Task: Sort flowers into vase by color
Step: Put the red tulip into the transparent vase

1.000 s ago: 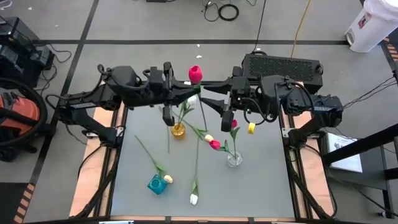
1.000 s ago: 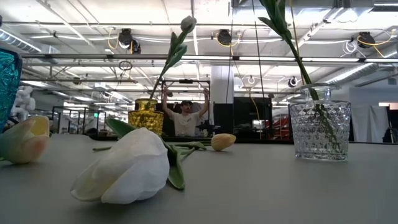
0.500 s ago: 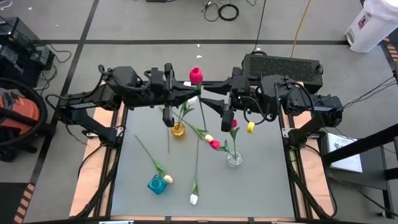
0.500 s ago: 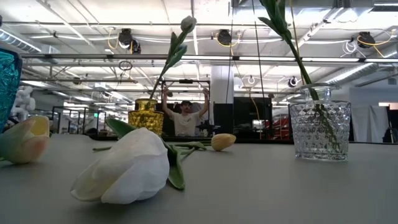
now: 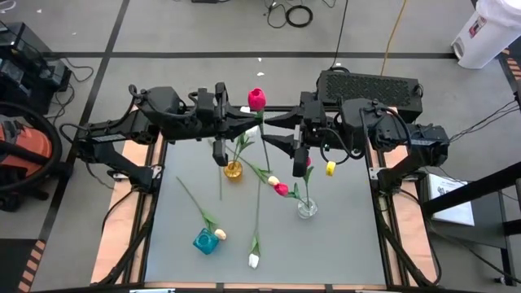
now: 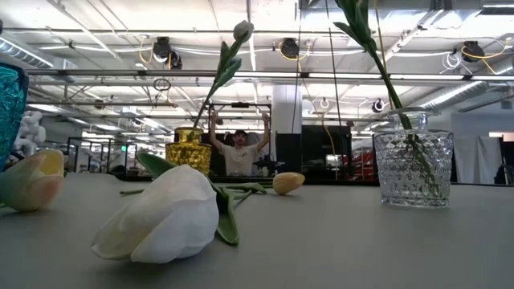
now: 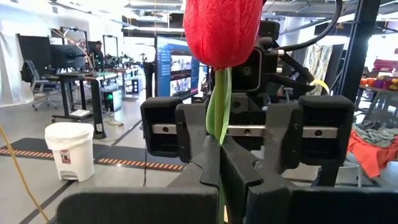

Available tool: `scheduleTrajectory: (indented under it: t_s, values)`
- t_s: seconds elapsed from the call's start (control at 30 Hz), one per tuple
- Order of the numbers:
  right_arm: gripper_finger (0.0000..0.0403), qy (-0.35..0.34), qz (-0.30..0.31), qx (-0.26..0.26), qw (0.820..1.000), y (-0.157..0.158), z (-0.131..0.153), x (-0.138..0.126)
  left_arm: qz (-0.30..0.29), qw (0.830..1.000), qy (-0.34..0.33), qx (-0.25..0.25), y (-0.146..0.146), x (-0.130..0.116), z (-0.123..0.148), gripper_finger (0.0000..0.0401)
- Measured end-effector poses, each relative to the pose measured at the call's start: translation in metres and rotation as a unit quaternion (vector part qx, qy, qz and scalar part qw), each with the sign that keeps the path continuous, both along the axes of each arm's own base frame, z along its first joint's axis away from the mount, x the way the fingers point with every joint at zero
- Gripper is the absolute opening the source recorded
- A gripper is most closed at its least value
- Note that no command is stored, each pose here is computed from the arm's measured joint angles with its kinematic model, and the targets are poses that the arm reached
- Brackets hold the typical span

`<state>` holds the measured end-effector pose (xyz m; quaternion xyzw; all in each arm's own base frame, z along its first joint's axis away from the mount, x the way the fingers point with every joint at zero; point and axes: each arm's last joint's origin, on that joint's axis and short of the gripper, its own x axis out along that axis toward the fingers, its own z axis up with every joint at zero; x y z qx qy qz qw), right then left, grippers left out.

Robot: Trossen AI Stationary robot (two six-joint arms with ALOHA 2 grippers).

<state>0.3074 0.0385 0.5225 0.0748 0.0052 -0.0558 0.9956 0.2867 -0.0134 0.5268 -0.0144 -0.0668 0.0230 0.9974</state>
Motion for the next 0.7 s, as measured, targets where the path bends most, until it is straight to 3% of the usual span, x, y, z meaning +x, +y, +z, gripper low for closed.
scheduleTrajectory:
  t_s: [0.33, 0.7]
  values:
    - [0.0183, 0.010, 0.004, -0.007, 1.000, 0.005, -0.015, 0.027, -0.002, 1.000, 0.007, 0.000, -0.001, 0.000, -0.001, 0.0001]
    - [0.0183, -0.006, -0.005, -0.022, 1.000, 0.001, -0.010, 0.024, -0.008, 1.000, 0.018, 0.000, -0.004, 0.000, -0.003, 0.0001]
